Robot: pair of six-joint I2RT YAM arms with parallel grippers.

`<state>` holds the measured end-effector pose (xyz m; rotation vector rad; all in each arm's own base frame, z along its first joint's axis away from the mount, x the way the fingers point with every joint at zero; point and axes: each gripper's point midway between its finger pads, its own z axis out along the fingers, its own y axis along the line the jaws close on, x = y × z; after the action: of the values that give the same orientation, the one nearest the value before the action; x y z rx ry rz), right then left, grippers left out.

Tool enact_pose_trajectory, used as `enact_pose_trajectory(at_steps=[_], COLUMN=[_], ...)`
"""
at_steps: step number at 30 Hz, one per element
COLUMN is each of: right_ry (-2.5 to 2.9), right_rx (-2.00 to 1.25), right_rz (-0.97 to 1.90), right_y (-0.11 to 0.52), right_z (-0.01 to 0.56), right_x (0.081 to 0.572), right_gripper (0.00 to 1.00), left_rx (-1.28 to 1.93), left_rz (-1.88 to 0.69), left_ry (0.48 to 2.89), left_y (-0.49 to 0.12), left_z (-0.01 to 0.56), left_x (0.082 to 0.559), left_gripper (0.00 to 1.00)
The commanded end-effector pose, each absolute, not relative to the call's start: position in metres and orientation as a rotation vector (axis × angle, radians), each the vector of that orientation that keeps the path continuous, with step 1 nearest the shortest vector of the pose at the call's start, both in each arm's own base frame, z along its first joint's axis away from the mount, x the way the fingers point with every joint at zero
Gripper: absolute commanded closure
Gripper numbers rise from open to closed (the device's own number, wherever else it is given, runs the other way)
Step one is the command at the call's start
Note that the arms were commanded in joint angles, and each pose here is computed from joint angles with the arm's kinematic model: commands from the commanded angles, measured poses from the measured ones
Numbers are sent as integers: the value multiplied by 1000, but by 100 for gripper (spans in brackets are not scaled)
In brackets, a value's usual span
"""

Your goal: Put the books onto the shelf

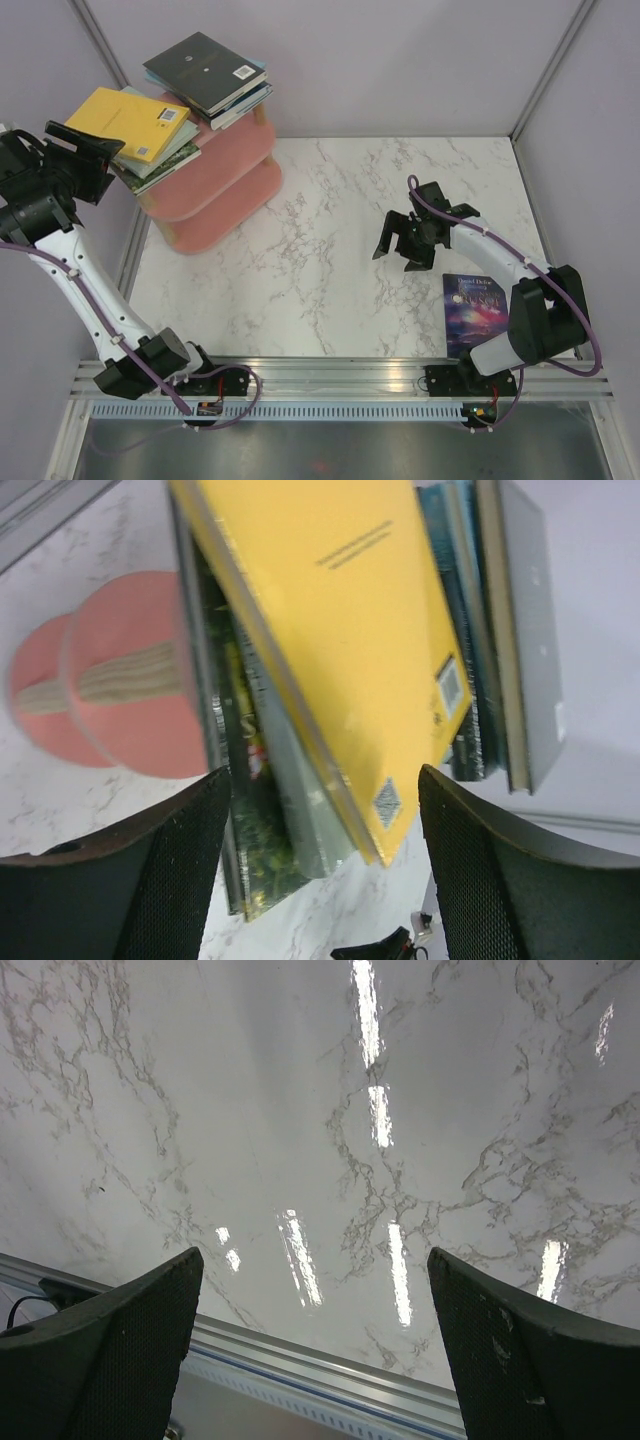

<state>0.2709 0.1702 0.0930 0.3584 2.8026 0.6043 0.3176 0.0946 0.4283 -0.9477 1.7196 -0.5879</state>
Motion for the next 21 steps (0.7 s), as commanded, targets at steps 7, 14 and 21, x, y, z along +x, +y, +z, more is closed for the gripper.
enact_pose_trajectory(at_steps=[7,14,21], right_ry=[2784,2758,2671], right_rx=[318,324,358], right_rz=[590,560,497], right_y=[167,163,150], right_z=[94,98,120], right_x=[267,271,294], right_gripper=[4,3,3], left_rx=[-899,-645,-394], left_rz=[-394,-589,-874], left_ry=[1629,1493,1622], left_y=[91,37,-47], left_z=[490,569,547], left_x=[271,254,267], left_gripper=[23,30,32])
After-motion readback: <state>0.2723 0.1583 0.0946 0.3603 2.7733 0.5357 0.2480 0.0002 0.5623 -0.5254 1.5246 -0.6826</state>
